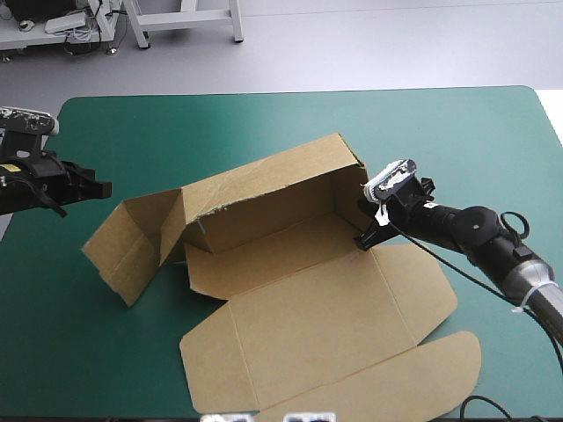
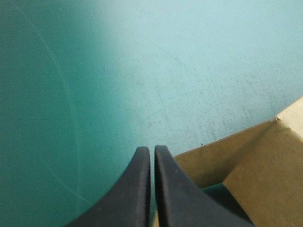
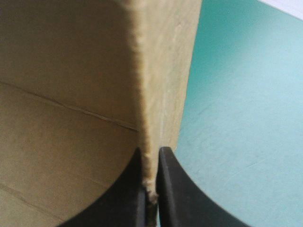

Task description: Fold the box

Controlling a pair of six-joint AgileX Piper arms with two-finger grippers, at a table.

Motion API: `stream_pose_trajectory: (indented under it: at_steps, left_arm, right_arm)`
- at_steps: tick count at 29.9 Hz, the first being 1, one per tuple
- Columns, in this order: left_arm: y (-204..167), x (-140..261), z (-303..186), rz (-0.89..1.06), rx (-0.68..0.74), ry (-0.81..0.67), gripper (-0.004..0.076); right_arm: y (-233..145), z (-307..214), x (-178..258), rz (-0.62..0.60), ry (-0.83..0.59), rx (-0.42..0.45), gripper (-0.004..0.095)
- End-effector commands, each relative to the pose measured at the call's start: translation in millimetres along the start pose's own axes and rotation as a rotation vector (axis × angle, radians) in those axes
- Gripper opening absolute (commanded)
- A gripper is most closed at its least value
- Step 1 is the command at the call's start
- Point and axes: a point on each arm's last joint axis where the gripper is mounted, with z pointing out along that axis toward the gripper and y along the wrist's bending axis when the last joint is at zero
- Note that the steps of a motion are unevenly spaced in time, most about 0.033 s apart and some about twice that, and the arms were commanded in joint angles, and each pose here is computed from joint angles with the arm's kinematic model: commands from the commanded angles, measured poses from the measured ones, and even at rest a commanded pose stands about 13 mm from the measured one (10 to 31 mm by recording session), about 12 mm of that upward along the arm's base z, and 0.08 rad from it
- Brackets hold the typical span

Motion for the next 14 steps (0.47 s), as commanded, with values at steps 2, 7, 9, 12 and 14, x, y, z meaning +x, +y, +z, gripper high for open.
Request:
stream_pose_trajectory:
  at_steps: [2,7,9,12,14]
  left_arm:
    - [-4.5,-4.0,-10.2,-0.016,0.024,-0.069,0.0006]
    - [-3.9,-1.7,-9.9,-0.002,0.017,-0.045,0.0006]
    - [-2.7,-1.6,-9.8,0.009,0.004,-0.044,0.0006]
    - [-0.5,-1.1,-9.8,0.033,-0.02,-0.038,0.0006]
    - [-0.3,-1.0,-9.8,0.034,-0.023,-0.037,0.0006]
  right_arm:
    - [-8.5,-23.2,-24.0,0.002,0.094,-0.025,-0.0018]
    - [-20.1,-42.1,-39.0,0.094,0.214,0.01,-0.0018]
    - [-22.6,-47.8,-42.0,0.132,0.252,0.023,-0.0018]
    - [-23.7,-55.7,-43.6,0.205,0.327,0.041,-0.0018]
    - [-23.2,-57.8,-40.7,0.254,0.379,0.046,-0.0018]
